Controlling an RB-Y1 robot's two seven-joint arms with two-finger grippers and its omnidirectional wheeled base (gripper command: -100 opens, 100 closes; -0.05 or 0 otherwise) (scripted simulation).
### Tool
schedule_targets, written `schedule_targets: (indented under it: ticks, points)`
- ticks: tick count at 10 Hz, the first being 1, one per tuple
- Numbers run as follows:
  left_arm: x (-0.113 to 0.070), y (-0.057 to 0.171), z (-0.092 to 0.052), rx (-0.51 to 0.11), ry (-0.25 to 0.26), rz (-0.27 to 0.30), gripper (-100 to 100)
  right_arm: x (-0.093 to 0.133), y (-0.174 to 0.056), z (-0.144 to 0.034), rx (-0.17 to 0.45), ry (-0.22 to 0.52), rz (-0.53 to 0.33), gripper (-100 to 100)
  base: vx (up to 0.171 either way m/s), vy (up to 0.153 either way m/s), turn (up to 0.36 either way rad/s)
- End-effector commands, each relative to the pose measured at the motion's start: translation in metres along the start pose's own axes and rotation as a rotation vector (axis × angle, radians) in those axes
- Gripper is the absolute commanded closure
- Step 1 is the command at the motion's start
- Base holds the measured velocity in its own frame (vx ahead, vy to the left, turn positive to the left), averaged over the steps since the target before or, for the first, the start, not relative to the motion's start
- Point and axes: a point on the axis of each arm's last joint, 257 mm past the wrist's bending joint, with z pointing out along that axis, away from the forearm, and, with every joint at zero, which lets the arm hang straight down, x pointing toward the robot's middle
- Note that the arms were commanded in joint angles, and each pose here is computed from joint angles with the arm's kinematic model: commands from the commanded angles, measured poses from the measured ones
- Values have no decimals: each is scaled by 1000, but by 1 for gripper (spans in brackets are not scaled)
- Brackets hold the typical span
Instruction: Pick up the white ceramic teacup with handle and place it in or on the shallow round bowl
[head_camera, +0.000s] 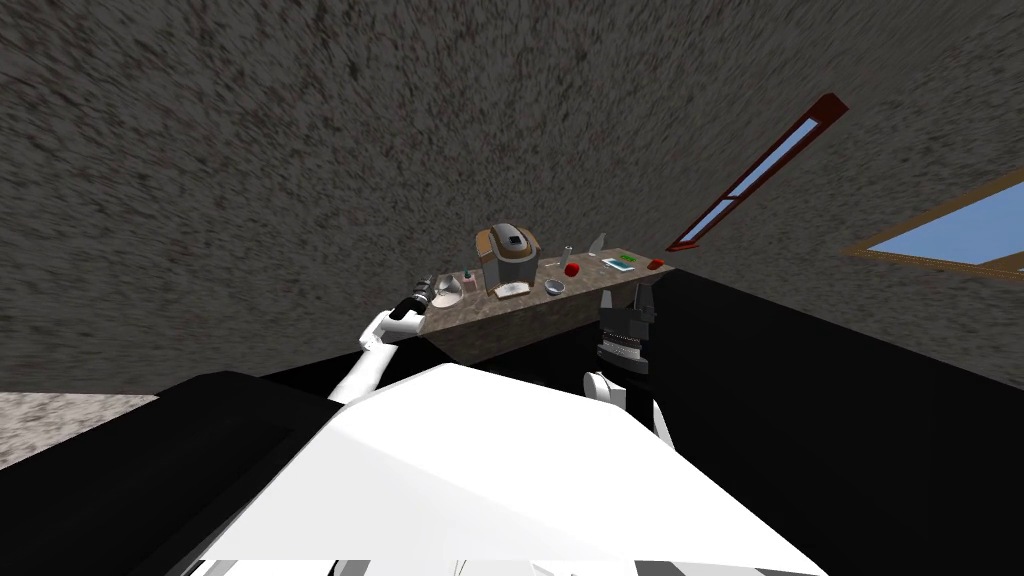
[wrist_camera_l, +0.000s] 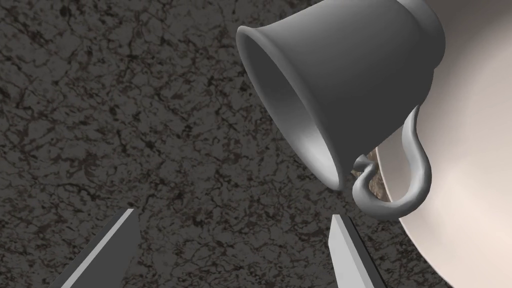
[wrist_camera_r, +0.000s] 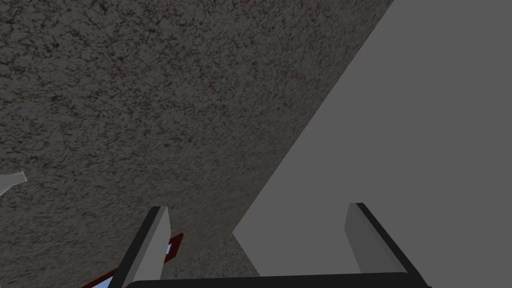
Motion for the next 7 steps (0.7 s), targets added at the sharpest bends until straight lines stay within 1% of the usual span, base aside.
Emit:
schedule_targets:
  ticks: [1,2,7]
  points:
    - [0,0,0,0,0,0,-100,0,0,0,0,0,0,0,9,2,-2]
    - [0,0,0,-2,-1,-1,0,0,0,0,0,0,0,0,0,0,0]
    - [0,0,0,-2,-1,-1,0,0,0,0,0,0,0,0,0,0,0]
